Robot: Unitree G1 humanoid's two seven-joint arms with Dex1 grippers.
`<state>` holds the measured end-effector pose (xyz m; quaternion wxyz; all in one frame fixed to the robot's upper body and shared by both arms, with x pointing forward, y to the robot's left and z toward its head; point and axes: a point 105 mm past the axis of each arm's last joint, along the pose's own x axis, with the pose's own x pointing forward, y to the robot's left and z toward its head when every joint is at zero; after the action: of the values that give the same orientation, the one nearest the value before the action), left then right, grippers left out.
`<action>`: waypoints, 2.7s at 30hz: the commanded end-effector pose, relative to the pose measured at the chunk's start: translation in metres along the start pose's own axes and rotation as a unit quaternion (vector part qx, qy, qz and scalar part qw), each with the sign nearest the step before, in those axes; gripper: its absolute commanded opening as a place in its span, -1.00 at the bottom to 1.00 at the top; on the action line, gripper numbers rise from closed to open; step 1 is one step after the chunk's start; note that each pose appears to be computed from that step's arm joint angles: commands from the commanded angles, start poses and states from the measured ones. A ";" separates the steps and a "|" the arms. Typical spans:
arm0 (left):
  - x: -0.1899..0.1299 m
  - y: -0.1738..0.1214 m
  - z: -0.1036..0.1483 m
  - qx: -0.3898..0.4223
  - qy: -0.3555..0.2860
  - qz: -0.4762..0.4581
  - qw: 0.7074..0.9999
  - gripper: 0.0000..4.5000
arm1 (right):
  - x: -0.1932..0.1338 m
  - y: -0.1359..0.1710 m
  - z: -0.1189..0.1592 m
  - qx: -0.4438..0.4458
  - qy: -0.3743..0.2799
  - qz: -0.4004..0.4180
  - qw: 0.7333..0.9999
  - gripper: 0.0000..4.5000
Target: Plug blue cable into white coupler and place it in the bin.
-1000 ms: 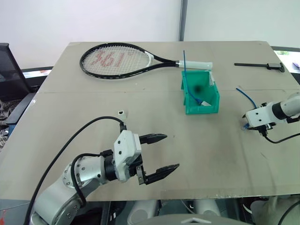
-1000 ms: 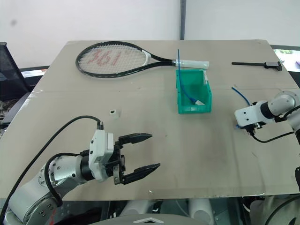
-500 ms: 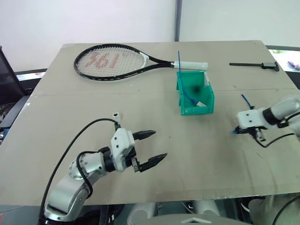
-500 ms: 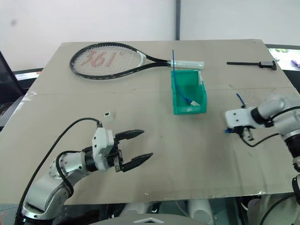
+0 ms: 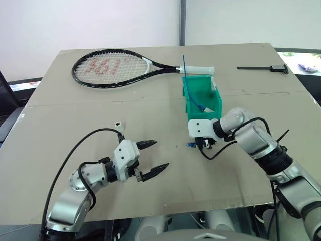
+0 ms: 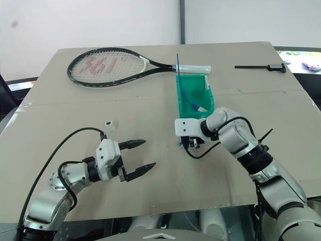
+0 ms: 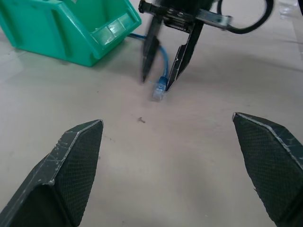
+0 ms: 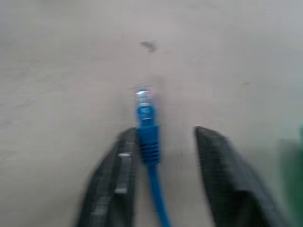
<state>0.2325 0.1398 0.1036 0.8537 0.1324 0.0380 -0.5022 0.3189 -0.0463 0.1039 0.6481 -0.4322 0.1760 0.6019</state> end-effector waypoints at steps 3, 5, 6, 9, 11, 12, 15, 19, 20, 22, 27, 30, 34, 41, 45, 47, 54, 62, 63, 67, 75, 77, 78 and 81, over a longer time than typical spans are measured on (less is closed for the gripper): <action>0.009 0.008 0.004 0.002 0.008 -0.024 1.000 1.00 | -0.024 0.012 0.006 0.035 -0.089 -0.029 0.995 0.91; 0.020 0.012 0.001 0.002 0.019 -0.042 0.999 1.00 | -0.054 0.027 0.013 0.061 -0.171 -0.047 0.982 0.98; 0.024 0.014 0.001 0.001 0.021 -0.048 0.999 1.00 | -0.064 0.032 0.014 0.076 -0.195 -0.058 0.976 0.98; 0.034 0.017 0.002 0.007 0.023 -0.073 0.997 1.00 | -0.081 0.048 0.007 0.111 -0.212 -0.087 0.967 0.98; 0.040 0.019 0.001 0.013 0.024 -0.090 0.996 1.00 | -0.091 0.055 -0.001 0.139 -0.214 -0.127 0.959 0.98; 0.044 0.021 0.001 0.016 0.025 -0.095 0.995 1.00 | -0.096 0.059 -0.006 0.150 -0.214 -0.148 0.954 0.98; 0.054 0.025 0.000 0.020 0.026 -0.105 0.994 1.00 | -0.108 0.070 -0.015 0.170 -0.212 -0.209 0.939 0.98; 0.068 0.027 -0.004 0.028 0.034 -0.119 0.992 1.00 | -0.118 0.086 -0.025 0.191 -0.201 -0.275 0.920 0.98; 0.073 0.026 -0.004 0.029 0.035 -0.125 0.991 1.00 | -0.120 0.091 -0.029 0.196 -0.193 -0.288 0.917 0.98; 0.083 0.026 -0.004 0.032 0.034 -0.133 0.990 1.00 | -0.123 0.100 -0.037 0.206 -0.177 -0.307 0.912 0.98; 0.102 0.020 -0.007 0.044 0.033 -0.159 0.986 1.00 | -0.127 0.111 -0.044 0.225 -0.159 -0.330 0.903 0.98; 0.110 0.017 -0.012 0.055 0.040 -0.166 0.984 0.66 | -0.128 0.113 -0.045 0.233 -0.154 -0.339 0.898 1.00; 0.111 0.013 -0.021 0.062 0.049 -0.180 0.980 -0.14 | -0.126 0.118 -0.044 0.254 -0.152 -0.347 0.890 1.00; 0.112 0.011 -0.017 0.068 0.025 -0.193 0.979 -0.98 | -0.108 0.131 -0.039 0.372 -0.186 -0.327 0.849 1.00; 0.105 0.001 0.021 0.074 -0.067 -0.234 0.967 -0.98 | -0.101 0.134 -0.036 0.474 -0.235 -0.322 0.785 1.00; 0.104 0.001 0.041 0.080 -0.107 -0.235 0.963 -0.98 | -0.099 0.133 -0.026 0.506 -0.276 -0.307 0.758 1.00; 0.110 0.012 0.091 0.176 -0.194 -0.183 0.948 -0.98 | -0.108 0.105 0.006 0.539 -0.397 -0.307 0.676 1.00; 0.109 0.014 0.094 0.253 -0.216 -0.150 0.931 -1.00 | -0.119 0.072 0.020 0.555 -0.474 -0.301 0.614 0.43; 0.109 0.015 0.095 0.257 -0.218 -0.146 0.930 -1.00 | -0.119 0.070 0.021 0.557 -0.477 -0.298 0.611 0.43; 0.108 0.017 0.098 0.269 -0.226 -0.131 0.927 -1.00 | -0.115 0.064 0.023 0.561 -0.474 -0.286 0.616 0.43; 0.104 0.014 0.096 0.299 -0.233 -0.120 0.918 -1.00 | -0.113 0.053 0.027 0.566 -0.487 -0.272 0.607 0.43; 0.104 0.014 0.095 0.300 -0.233 -0.118 0.917 -1.00 | -0.112 0.052 0.030 0.566 -0.488 -0.266 0.609 0.43; 0.104 0.013 0.095 0.300 -0.233 -0.118 0.917 -1.00 | -0.111 0.051 0.031 0.566 -0.487 -0.264 0.610 0.43; 0.104 0.012 0.092 0.301 -0.233 -0.118 0.917 -1.00 | -0.110 0.050 0.032 0.566 -0.486 -0.263 0.612 0.43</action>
<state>0.2895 0.0322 0.1707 0.6955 0.2515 -0.2858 -0.6093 0.2413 -0.0970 0.1788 0.8887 0.3450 0.0349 0.3001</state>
